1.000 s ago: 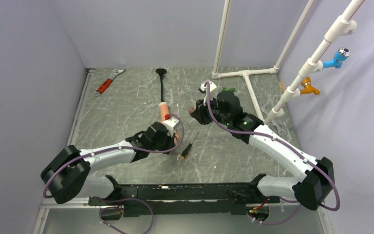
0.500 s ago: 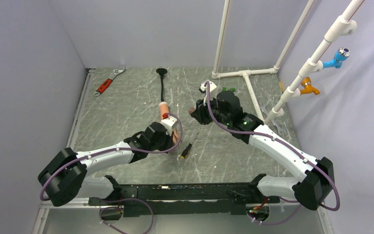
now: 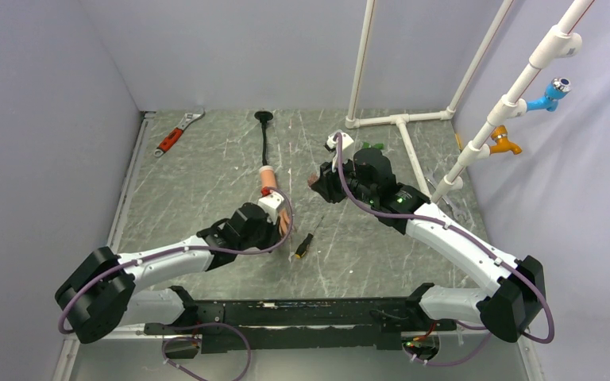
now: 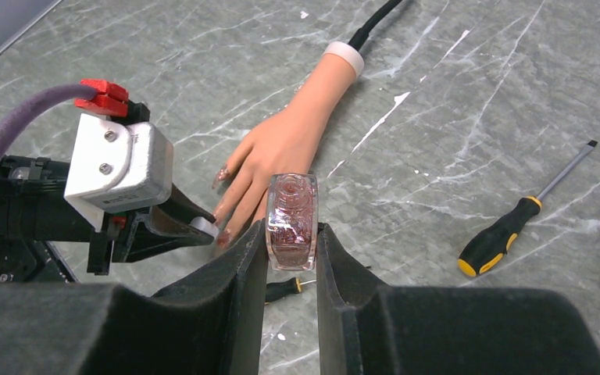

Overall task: Paint the nails
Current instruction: Paint the nail polish on the nail.

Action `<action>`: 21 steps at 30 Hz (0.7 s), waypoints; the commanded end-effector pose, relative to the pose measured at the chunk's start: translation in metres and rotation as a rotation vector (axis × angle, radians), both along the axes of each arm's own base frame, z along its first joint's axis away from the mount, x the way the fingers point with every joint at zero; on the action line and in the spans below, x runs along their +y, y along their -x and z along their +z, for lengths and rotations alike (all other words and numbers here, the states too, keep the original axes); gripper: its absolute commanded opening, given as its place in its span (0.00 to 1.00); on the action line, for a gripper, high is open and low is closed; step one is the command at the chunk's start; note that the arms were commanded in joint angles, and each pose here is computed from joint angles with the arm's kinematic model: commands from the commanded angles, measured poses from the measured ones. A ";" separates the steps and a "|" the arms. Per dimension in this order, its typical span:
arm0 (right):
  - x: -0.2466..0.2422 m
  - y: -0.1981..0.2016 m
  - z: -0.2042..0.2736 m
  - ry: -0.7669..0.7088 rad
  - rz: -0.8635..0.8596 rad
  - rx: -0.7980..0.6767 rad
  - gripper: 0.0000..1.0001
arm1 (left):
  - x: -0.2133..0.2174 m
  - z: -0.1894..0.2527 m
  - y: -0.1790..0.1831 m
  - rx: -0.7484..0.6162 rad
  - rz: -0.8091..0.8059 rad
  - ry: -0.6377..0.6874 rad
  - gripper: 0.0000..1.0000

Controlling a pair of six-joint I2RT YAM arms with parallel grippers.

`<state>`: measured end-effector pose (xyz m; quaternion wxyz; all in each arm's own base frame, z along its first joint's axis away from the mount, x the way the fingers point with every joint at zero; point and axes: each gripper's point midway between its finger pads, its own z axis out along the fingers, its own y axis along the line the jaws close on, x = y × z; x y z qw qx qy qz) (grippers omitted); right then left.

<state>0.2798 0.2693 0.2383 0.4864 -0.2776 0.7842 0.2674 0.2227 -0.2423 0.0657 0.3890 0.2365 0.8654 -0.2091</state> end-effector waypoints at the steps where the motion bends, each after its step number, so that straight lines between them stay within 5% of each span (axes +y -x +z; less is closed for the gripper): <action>1: 0.000 -0.008 0.016 -0.030 -0.023 -0.046 0.00 | -0.012 0.015 0.004 -0.035 -0.032 0.096 0.00; 21: -0.003 -0.007 0.012 -0.027 -0.032 -0.049 0.00 | -0.019 0.012 0.010 -0.029 -0.015 0.069 0.00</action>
